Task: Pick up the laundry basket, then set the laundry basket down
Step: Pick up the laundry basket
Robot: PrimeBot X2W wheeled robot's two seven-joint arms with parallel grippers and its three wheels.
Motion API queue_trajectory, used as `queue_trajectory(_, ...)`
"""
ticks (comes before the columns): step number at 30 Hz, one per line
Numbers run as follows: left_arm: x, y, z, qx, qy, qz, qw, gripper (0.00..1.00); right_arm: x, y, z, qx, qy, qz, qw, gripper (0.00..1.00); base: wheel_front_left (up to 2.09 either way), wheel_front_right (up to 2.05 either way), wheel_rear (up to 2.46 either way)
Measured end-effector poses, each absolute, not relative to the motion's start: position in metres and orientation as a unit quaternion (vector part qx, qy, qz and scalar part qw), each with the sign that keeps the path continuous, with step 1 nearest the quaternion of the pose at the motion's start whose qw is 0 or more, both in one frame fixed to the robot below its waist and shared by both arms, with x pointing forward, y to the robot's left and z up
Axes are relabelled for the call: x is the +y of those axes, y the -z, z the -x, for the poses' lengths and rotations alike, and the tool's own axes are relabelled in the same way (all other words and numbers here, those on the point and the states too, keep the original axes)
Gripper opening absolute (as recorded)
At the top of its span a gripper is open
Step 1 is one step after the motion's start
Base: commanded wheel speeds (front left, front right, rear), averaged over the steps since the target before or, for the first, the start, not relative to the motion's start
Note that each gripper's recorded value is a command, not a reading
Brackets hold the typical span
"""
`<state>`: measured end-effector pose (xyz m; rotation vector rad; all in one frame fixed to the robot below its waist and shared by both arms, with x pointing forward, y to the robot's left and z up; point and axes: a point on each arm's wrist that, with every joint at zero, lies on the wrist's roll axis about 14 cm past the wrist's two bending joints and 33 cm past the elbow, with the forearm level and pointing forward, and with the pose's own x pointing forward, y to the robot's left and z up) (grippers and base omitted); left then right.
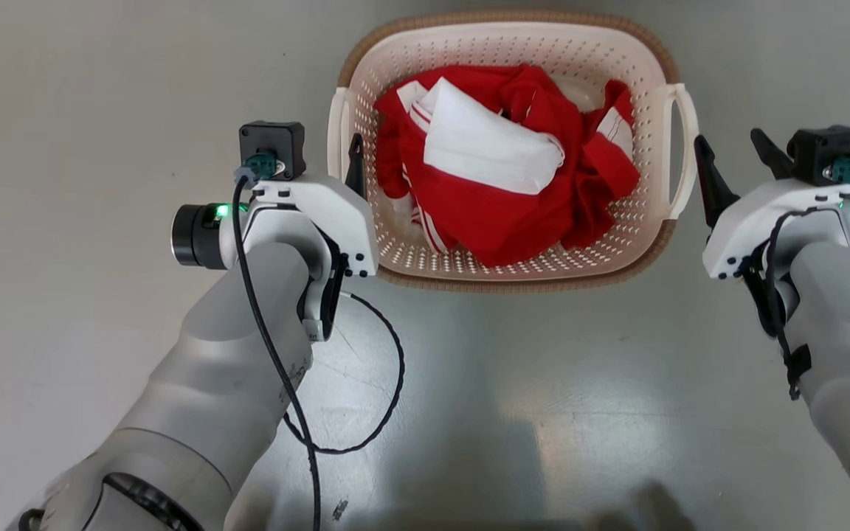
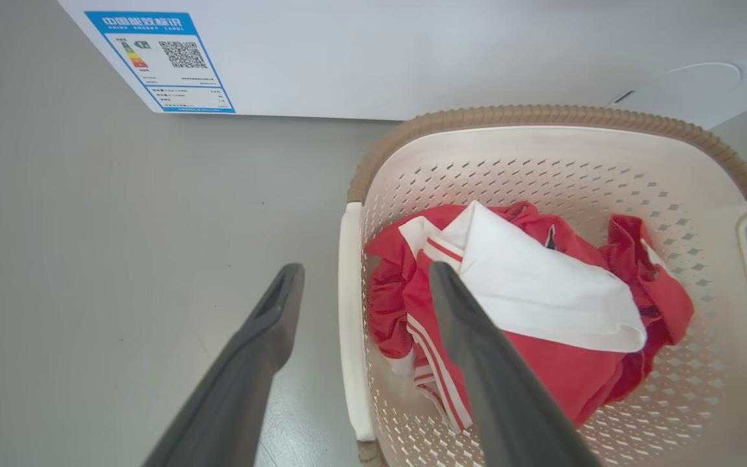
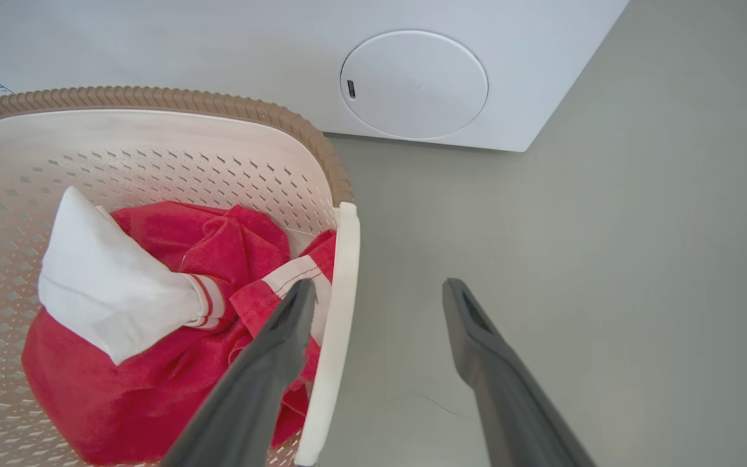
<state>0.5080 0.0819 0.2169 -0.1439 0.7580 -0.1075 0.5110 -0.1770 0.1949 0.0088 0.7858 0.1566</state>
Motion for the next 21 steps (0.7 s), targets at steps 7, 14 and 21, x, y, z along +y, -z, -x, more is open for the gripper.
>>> queue_trajectory(7,0.078,-0.197,-0.505,0.39,0.056,0.066,0.917,1.0,-0.171,-0.18,-0.517,0.39,-0.086,-0.007,0.917,1.0,0.0,0.0,0.0)
queue_trajectory(14,0.077,-0.181,-0.507,0.406,0.049,0.068,0.91,1.0,-0.166,-0.165,-0.52,0.397,-0.094,-0.008,0.913,1.0,0.0,0.0,0.0)
queue_trajectory(21,0.073,-0.17,-0.507,0.416,0.05,0.069,0.905,1.0,-0.162,-0.151,-0.518,0.407,-0.1,-0.011,0.908,1.0,0.0,0.0,0.0)
